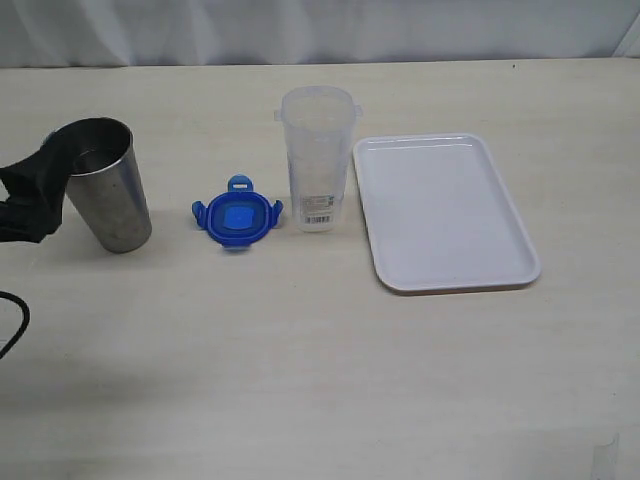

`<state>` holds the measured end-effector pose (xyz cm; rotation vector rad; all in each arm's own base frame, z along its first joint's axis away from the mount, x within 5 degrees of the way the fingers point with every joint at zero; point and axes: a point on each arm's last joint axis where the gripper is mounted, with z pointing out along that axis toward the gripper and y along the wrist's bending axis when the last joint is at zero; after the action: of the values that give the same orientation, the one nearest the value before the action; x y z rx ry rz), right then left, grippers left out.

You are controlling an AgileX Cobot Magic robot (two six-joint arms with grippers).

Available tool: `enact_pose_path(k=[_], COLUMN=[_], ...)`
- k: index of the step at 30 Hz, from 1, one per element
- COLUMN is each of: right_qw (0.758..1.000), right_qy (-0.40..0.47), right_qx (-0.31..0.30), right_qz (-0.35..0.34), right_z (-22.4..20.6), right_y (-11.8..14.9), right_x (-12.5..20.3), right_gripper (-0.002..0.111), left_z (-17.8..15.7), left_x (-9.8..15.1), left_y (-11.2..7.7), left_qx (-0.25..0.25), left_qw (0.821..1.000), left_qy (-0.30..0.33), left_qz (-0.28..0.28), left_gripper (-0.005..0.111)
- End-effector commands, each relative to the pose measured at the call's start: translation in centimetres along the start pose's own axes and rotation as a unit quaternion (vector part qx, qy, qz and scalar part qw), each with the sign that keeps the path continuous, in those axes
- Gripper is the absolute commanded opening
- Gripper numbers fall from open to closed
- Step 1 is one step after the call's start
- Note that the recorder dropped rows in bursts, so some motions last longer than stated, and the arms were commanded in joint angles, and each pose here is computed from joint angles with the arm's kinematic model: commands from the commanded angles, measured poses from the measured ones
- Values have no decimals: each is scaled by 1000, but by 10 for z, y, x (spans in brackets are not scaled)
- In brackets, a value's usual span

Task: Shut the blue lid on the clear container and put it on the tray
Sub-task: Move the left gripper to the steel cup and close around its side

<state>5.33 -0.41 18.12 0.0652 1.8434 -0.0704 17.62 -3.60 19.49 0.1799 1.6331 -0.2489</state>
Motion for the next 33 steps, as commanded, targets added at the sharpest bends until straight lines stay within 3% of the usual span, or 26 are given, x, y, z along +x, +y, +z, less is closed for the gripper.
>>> enact_pose_path(k=[1, 16, 33], right_qw=[1000, 1000, 1000], right_qy=[-7, -7, -7], right_qx=[1, 1, 1], right_qz=[-1, -1, -1], right_z=[0, 0, 0], right_y=[0, 0, 0], right_x=[-1, -1, -1], right_gripper=[4, 4, 4], left_z=[3, -6, 8], left_x=[9, 29, 52], left_y=[0, -2, -1], left_qx=[5, 10, 24], left_qw=[1000, 998, 997], left_qy=[20, 55, 68], left_qz=[15, 16, 26], left_gripper=[102, 102, 102])
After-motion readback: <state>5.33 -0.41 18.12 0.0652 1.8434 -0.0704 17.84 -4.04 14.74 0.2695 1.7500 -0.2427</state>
